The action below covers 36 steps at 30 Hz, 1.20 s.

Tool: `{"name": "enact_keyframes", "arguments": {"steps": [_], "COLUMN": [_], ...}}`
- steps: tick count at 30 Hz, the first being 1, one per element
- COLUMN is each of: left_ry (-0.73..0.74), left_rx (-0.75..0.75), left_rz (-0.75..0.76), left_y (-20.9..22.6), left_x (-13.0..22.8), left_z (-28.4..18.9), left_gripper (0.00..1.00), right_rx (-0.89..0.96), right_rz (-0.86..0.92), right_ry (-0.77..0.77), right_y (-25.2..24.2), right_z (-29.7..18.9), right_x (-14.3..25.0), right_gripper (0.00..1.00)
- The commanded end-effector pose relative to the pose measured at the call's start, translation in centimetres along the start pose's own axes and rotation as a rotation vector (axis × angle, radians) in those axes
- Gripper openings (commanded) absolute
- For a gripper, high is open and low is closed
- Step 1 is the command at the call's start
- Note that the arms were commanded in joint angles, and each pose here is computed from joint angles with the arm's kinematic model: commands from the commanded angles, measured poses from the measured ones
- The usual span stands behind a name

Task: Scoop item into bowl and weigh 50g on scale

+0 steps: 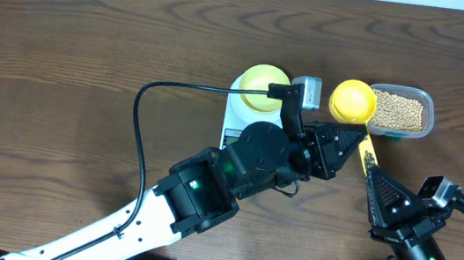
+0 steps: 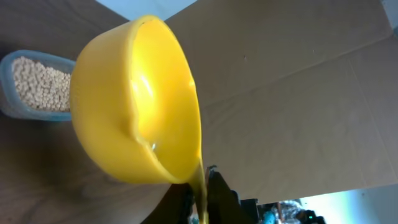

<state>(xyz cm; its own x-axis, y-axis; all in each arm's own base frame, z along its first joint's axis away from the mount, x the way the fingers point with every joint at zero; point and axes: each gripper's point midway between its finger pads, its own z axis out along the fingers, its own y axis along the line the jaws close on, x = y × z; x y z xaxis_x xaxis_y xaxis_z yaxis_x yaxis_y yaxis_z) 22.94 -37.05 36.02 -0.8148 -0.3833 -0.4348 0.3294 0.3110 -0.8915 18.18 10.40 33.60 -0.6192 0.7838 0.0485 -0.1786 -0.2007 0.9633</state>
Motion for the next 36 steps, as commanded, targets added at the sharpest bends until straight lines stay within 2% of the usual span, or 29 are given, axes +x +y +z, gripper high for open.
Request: {"name": "enact_keyframes", "arguments": {"steps": [1, 3, 5, 9, 18, 24, 25, 27, 36], "left_ry": [-0.002, 0.002, 0.002, 0.002, 0.001, 0.001, 0.001, 0.001, -0.003], "left_rx": [0.001, 0.003, 0.003, 0.003, 0.003, 0.003, 0.003, 0.003, 0.013], "left_rz": [0.005, 0.005, 0.005, 0.004, -0.037, -0.037, -0.037, -0.037, -0.037], "left_y": [0.16, 0.11, 0.11, 0.11, 0.12, 0.11, 0.11, 0.11, -0.12], "left_x": [-0.16, -0.07, -0.07, -0.07, -0.09, -0.1, -0.1, -0.1, -0.21], "left_z": [0.16, 0.16, 0.16, 0.16, 0.16, 0.16, 0.16, 0.16, 0.16], "left_gripper": [0.35, 0.45, 0.52, 0.53, 0.25, 0.19, 0.13, 0.08, 0.08], "right_rx": [-0.008, -0.01, -0.011, -0.017, -0.016, -0.013, -0.012, -0.011, -0.012], "right_rz": [0.002, 0.0, 0.0, -0.005, -0.006, -0.006, -0.005, -0.002, -0.003], "right_ry": [0.028, 0.029, 0.029, 0.035, 0.044, 0.055, 0.06, 0.063, 0.062], "right_y": [0.46, 0.51, 0.54, 0.69, 0.69, 0.65, 0.63, 0.61, 0.63], "right_z": [-0.1, -0.1, -0.1, -0.11, -0.12, -0.13, -0.13, -0.13, -0.13], "right_x": [0.62, 0.64, 0.64, 0.75, 0.92, 1.12, 1.19, 1.24, 1.22], "right_gripper": [0.02, 0.01, 0.02, 0.01, 0.02, 0.02, 0.02, 0.01, 0.03]}}
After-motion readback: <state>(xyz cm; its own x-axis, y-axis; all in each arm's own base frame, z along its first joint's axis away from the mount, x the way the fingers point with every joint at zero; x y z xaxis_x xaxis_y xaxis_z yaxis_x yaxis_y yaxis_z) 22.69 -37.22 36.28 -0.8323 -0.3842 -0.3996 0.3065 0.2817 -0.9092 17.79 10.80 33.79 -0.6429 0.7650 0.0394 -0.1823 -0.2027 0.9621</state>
